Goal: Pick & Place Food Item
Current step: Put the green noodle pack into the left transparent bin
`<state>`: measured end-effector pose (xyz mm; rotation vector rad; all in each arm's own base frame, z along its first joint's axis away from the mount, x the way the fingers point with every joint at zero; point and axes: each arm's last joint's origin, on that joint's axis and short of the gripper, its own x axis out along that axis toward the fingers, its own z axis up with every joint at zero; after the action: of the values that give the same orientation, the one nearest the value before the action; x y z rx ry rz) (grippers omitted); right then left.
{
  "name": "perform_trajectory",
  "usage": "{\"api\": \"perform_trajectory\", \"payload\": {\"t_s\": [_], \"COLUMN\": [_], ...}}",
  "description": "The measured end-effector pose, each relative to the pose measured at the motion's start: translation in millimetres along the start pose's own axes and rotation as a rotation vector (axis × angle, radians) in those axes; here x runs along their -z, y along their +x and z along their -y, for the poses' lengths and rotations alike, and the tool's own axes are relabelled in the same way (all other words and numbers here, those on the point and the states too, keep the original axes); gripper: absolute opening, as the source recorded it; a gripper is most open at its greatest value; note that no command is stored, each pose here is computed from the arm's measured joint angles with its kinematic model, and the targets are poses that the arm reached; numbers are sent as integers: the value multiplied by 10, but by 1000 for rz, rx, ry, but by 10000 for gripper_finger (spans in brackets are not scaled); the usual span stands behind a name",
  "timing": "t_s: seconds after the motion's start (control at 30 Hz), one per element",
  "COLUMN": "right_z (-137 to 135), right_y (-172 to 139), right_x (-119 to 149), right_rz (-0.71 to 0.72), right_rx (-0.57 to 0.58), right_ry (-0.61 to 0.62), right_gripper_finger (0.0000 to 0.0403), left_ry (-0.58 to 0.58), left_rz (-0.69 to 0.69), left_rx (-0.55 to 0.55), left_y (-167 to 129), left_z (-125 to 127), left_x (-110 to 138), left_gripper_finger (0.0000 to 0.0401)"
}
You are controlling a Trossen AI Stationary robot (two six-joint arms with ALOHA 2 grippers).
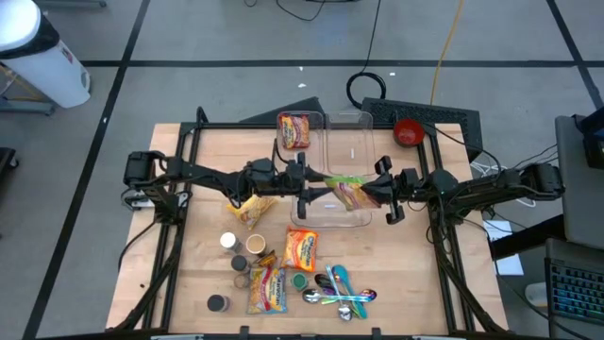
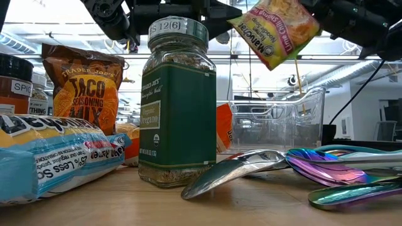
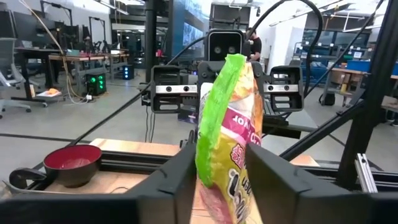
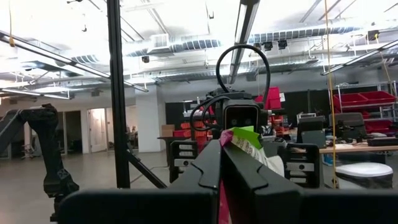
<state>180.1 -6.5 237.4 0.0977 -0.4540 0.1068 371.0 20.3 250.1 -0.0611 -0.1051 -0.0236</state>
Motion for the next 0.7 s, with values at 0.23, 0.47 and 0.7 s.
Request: {"api": "perform_trajectory", "payload": {"t_s": [0.23, 0.47, 0.7], "right_z": [0, 1, 4], "right_y": [0, 0, -2], "right_x": [0, 8, 19], "right_rz": [0, -9, -24], "right_rx": [0, 1, 4], "right_ry": [0, 2, 55], "right_gripper_finger": [0, 0, 27], "left_ry": [1, 8, 41], "left_rz": [0, 0, 10], "left_rx": [0, -2, -9], "left_y": [0, 0, -132], "left_z": [0, -2, 1], "left_x": [0, -1, -288], "left_gripper_finger": [51, 7, 6]}}
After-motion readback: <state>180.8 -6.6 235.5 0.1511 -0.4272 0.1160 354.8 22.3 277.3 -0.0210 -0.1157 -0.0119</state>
